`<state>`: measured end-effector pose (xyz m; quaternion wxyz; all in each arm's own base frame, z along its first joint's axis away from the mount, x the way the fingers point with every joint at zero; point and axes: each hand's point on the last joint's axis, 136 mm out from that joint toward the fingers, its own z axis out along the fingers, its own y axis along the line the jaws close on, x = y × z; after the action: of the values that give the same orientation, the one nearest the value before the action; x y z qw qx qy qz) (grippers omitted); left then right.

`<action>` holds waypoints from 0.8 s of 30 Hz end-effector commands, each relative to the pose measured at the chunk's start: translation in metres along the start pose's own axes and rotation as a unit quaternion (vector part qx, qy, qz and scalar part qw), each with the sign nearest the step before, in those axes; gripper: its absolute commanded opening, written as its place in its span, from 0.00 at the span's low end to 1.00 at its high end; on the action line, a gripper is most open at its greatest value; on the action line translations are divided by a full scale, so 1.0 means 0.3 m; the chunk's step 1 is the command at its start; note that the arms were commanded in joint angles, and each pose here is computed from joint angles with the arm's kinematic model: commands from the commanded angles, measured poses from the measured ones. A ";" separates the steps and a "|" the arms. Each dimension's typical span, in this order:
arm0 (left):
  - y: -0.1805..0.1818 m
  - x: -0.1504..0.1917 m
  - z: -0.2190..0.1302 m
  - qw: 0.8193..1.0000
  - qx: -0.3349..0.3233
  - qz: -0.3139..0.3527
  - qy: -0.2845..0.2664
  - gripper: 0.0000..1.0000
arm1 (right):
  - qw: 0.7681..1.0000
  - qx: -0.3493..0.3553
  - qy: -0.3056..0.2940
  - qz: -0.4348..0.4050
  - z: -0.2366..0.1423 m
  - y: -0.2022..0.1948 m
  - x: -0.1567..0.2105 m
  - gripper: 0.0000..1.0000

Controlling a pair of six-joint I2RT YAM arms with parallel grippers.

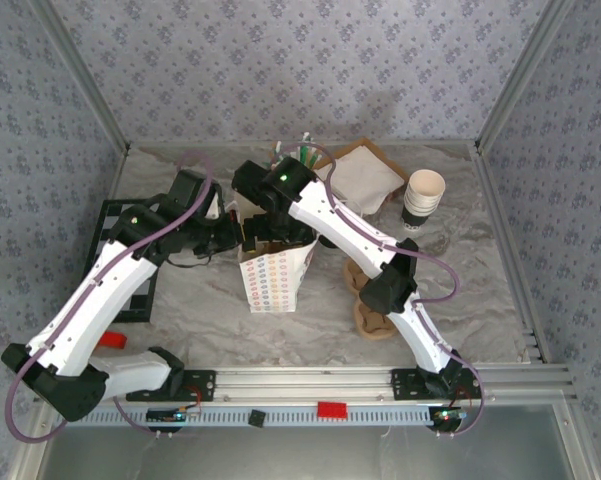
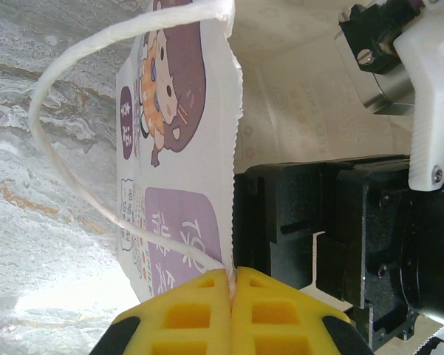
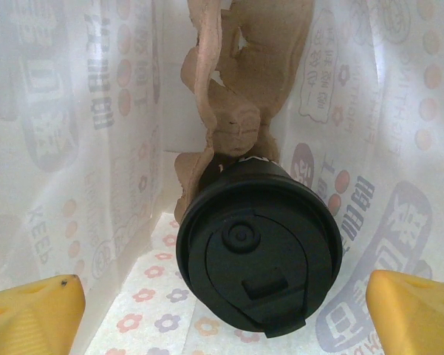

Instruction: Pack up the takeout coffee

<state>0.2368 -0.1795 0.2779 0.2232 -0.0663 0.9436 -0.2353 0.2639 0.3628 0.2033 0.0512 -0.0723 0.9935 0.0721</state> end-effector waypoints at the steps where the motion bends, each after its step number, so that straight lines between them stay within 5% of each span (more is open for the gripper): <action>1: 0.034 0.034 -0.003 1.000 -0.020 0.000 0.013 0.00 | 1.000 -0.002 0.003 0.002 -0.083 -0.031 0.039 1.00; 24: 0.042 0.031 -0.002 1.000 -0.025 -0.003 0.006 0.00 | 1.000 -0.025 -0.008 0.002 -0.149 -0.021 0.056 0.96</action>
<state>0.2371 -0.1785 0.2776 0.2268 -0.0684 0.9429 -0.2343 0.2587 0.3619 0.2206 0.0573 -0.0735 0.9912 0.0936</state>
